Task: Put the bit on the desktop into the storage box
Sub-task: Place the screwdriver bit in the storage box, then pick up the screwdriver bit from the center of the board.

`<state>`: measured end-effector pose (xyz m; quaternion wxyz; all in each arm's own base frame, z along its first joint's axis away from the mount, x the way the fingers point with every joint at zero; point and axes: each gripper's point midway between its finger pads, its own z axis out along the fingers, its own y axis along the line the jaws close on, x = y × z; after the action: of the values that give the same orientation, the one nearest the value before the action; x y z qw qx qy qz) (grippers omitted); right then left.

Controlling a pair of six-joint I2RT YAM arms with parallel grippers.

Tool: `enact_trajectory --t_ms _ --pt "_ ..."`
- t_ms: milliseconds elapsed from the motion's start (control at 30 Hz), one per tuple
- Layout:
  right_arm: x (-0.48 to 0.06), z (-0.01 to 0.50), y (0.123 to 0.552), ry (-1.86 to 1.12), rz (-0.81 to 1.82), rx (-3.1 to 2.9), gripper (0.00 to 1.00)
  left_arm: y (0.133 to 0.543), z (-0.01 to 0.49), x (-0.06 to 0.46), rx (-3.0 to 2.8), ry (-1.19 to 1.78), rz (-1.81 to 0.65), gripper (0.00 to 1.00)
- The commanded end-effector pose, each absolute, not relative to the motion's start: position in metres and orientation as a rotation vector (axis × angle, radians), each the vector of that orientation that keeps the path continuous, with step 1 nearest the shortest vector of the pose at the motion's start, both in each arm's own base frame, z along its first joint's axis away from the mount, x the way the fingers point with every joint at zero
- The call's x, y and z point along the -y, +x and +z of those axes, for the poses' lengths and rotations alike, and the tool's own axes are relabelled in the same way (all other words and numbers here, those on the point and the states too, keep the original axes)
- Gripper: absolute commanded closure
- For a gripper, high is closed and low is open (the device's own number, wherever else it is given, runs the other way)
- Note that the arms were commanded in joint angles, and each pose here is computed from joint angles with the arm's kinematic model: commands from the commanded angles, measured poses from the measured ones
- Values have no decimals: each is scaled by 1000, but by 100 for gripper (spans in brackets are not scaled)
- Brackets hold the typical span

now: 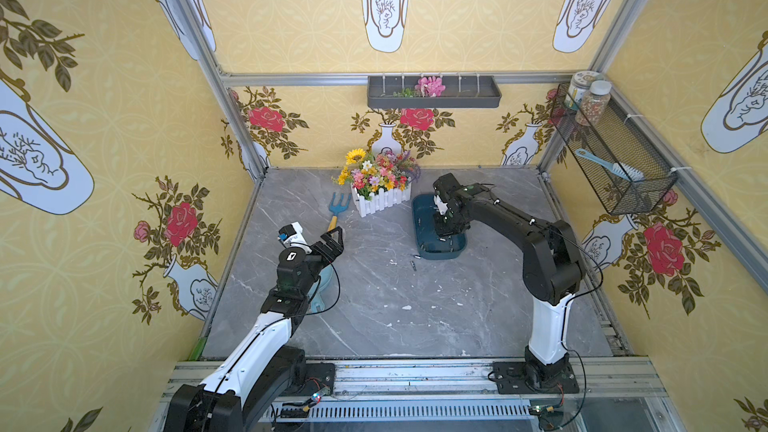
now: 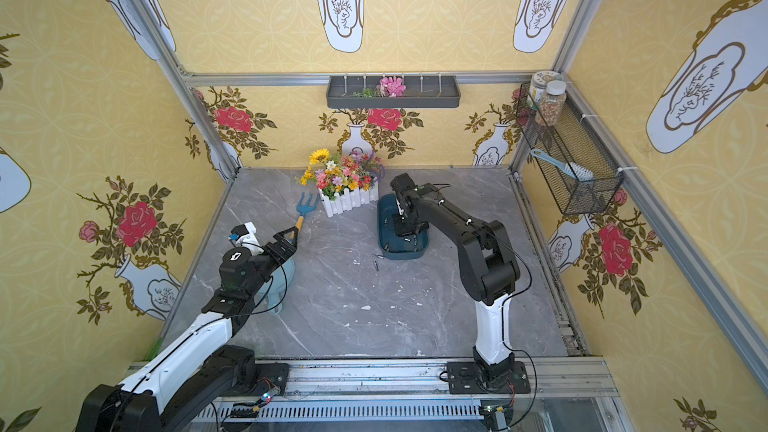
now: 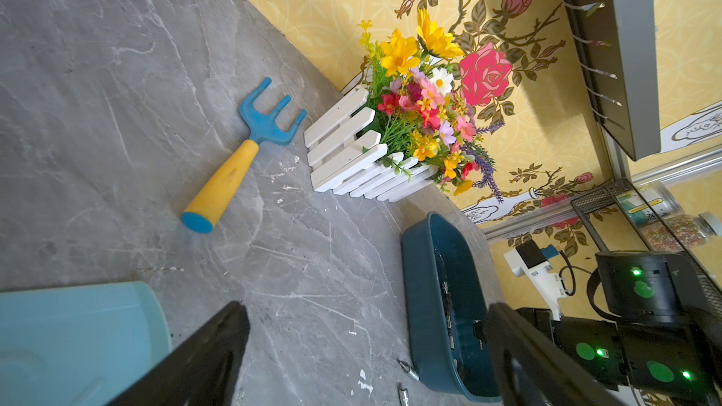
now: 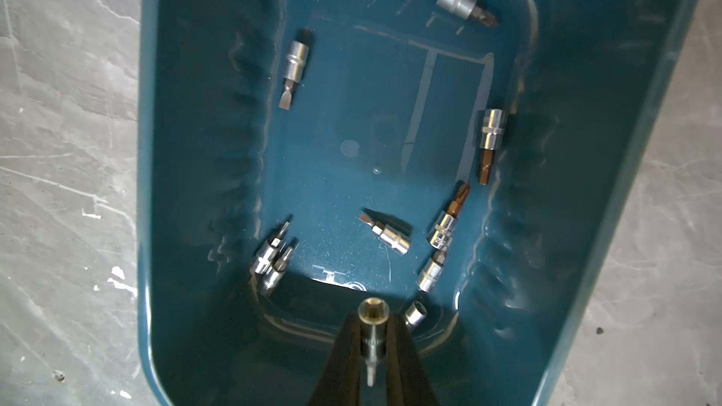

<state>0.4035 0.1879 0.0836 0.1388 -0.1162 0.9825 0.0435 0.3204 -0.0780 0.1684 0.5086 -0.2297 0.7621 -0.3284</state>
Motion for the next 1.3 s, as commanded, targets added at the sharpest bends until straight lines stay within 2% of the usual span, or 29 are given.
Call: enact_trajectory --t_ms 0,467,533,767,1067,1267 --pt "-186 84 408 -336 111 -2824 87 321 166 76 -1835 -555 -779 0" --pt "-178 81 407 -318 82 -2831 85 322 169 74 -1829 -561 -765 0" --pt "-176 81 407 -317 77 -2831 82 322 170 74 -1829 -559 -768 0" --pt "-173 97 407 -305 53 -2794 56 324 173 74 -1821 -554 -768 0" --pt "-169 129 401 -291 2 -2706 17 322 172 74 -1820 -560 -773 0" --pt "-174 144 391 -305 -30 -2661 4 322 173 74 -1818 -565 -773 0"
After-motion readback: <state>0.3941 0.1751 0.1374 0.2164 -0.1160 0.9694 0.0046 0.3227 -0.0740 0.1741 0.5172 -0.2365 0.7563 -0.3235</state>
